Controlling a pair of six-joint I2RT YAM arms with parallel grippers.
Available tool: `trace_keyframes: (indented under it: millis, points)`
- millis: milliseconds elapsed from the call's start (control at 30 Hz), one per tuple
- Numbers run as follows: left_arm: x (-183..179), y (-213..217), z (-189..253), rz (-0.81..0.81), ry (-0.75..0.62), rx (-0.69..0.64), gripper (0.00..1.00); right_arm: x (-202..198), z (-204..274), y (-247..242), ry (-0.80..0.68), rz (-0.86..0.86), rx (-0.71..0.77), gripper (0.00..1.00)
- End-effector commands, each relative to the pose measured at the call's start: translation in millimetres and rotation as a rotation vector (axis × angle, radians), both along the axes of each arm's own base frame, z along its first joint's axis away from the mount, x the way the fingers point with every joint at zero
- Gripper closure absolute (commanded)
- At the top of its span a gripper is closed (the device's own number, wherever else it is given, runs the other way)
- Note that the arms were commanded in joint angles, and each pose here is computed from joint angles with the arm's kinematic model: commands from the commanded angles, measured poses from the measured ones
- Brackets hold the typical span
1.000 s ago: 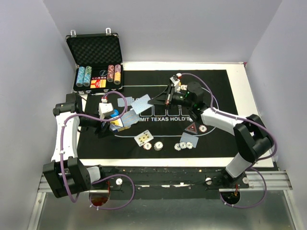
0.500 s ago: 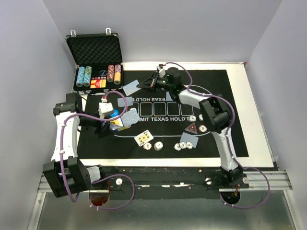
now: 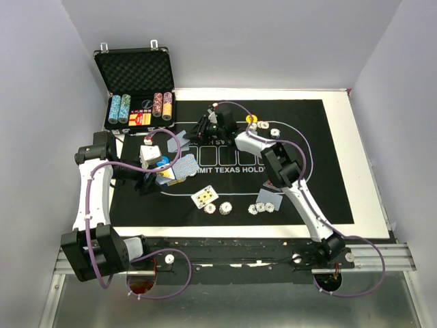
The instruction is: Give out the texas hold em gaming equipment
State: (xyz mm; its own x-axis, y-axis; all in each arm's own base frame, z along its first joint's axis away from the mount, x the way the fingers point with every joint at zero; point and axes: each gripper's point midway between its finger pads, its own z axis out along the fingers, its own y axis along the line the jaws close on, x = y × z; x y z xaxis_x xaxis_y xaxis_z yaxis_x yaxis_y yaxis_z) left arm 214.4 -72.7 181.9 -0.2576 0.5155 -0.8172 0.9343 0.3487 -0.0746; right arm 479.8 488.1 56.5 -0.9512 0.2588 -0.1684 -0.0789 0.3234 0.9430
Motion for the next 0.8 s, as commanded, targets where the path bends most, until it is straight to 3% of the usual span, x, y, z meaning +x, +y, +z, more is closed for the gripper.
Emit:
trace_keyframes:
  millis: [0, 67, 200, 433, 633, 767]
  points:
    - [-50.5, -21.2, 16.5, -0.009, 0.225, -0.121, 0.88, -0.1, -19.5, 3.5, 0.007, -0.026, -0.058, 0.57]
    - [-51.3, -21.8, 16.4, -0.011, 0.225, -0.122, 0.88, -3.1, -15.4, 1.8, -0.006, -0.025, -0.076, 0.43]
    - [-52.2, -22.2, 15.8, -0.010, 0.226, -0.126, 0.88, -3.9, 13.8, -10.2, -0.080, -0.040, -0.127, 0.23]
    - [-54.2, -22.6, 15.5, -0.013, 0.220, -0.123, 0.88, -20.5, 63.4, -42.1, -0.172, -0.059, -0.247, 0.00]
    - [-53.9, -22.4, 16.6, -0.010, 0.220, -0.121, 0.88, -45.5, 84.9, -74.9, -0.219, -0.050, -0.364, 0.00]
    - [-53.0, -22.6, 17.3, -0.009, 0.219, -0.124, 0.88, -62.6, 95.2, -81.6, -0.234, -0.054, -0.310, 0.00]
